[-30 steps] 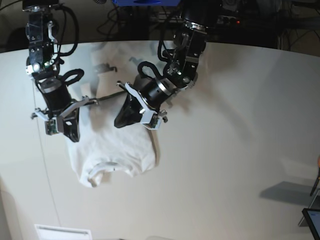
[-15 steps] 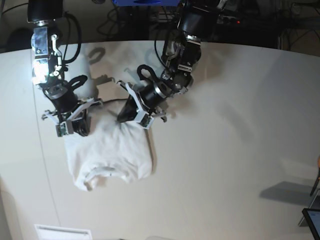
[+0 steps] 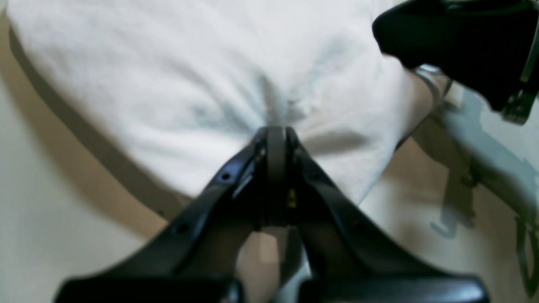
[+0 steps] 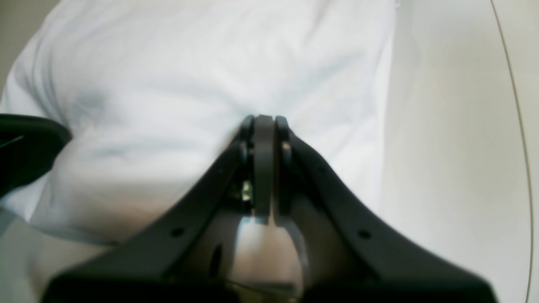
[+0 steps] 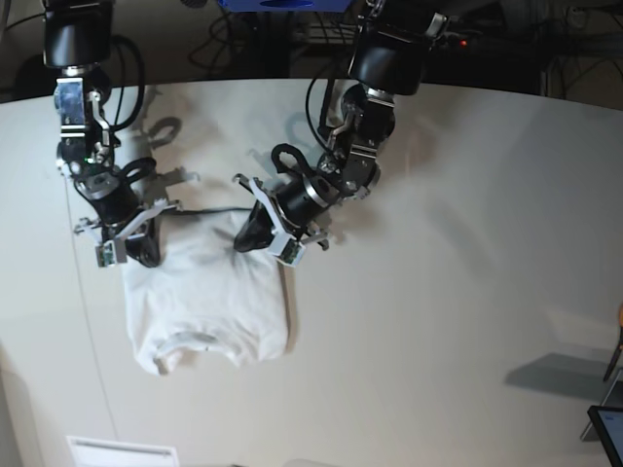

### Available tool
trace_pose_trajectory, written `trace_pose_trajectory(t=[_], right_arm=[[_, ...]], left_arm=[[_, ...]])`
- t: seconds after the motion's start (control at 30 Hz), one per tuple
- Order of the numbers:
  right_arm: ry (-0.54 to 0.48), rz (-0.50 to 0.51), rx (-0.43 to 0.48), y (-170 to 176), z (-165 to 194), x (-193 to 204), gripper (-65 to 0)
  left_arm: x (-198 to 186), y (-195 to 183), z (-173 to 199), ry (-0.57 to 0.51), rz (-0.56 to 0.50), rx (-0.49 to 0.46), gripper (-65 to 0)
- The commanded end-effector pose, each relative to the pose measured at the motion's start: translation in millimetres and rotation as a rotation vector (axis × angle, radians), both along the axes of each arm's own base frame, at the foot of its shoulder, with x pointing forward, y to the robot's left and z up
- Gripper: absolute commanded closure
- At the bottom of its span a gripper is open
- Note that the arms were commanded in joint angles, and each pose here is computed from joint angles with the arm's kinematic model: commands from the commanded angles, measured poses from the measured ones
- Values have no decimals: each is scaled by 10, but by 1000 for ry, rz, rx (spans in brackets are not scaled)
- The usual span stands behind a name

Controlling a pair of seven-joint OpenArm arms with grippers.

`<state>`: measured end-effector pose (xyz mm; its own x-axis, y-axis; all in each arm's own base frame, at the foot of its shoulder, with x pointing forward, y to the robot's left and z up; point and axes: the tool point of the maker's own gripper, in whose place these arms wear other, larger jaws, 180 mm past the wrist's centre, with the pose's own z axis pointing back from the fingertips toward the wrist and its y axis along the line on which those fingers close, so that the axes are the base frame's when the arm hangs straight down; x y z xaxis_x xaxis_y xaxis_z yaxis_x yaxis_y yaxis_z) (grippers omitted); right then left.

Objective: Fold the T-shirt properly

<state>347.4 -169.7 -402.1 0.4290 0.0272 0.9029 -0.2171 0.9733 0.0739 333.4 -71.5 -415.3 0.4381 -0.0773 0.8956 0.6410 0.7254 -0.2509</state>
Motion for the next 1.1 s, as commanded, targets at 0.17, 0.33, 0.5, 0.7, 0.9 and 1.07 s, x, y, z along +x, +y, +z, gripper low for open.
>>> trace_pose_trajectory(t=[0.17,0.33,0.5,0.7,0.9,1.07], right_arm=[[9,-36,-76,-339,-35,-2,-20],[-70,-76,-80,-481,265,87,-20],[-209,-16,-93,-250,858,171,-20],[-226,-6,-88,-92,1153,375,-20],[-220,6,-59,51,1157,495,-20],[-167,42,-47,199,941,573,-20]], left_arm=[[39,105,-101,21,-3,74,0],[92,101,35,-15,0,66,0],[123,80,302,-87,6,43,0],[208,52,999,-190,33,-87,0],[448,18,1385,-255,89,-159,0],[629,-161,1197,-188,81,-165,0]])
